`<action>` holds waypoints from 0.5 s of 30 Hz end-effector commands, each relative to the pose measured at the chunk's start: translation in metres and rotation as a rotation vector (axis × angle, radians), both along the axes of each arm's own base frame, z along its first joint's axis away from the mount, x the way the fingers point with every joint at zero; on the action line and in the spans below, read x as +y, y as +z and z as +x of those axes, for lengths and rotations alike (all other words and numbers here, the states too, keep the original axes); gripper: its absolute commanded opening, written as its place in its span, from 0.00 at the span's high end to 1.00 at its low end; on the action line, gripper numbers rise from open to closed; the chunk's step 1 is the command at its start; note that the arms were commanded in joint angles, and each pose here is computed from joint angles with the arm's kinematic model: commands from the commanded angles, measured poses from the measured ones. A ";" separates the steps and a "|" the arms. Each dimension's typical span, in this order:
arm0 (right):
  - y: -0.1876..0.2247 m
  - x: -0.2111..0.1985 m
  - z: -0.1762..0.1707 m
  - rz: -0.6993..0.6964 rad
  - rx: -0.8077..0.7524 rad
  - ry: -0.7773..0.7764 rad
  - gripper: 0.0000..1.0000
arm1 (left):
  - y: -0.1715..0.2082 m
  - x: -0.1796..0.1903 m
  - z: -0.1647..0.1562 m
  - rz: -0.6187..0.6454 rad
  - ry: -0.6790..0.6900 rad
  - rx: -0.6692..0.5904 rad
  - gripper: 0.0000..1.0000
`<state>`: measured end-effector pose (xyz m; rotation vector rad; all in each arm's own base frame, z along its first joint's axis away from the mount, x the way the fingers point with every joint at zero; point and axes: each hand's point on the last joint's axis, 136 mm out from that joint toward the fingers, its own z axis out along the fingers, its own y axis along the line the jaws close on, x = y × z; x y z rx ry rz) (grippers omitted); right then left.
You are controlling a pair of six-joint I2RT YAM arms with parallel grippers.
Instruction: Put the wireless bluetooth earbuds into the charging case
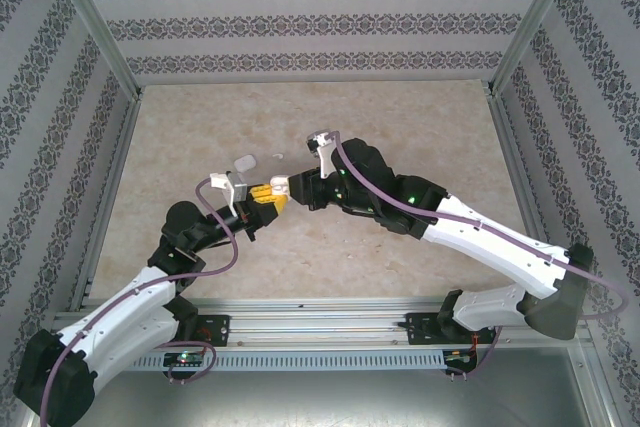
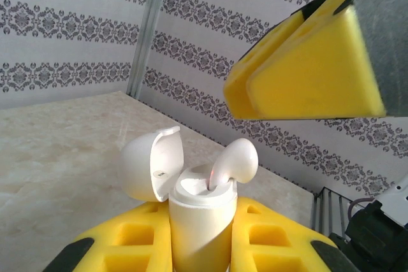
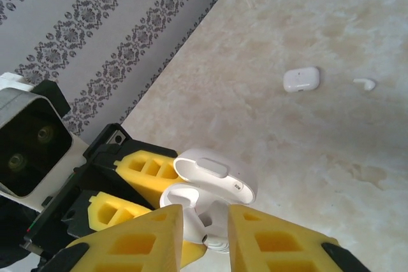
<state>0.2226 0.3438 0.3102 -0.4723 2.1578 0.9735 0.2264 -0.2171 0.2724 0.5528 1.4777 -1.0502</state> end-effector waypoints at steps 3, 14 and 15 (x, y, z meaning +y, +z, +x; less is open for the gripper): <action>-0.003 -0.002 -0.006 0.055 0.060 0.029 0.77 | 0.031 -0.005 -0.009 -0.061 -0.055 -0.071 1.00; -0.005 0.000 -0.010 0.069 0.087 0.049 0.79 | 0.033 -0.005 -0.010 -0.064 -0.057 -0.071 1.00; -0.006 0.001 -0.010 0.069 0.089 0.051 0.79 | 0.032 -0.005 -0.010 -0.063 -0.058 -0.070 1.00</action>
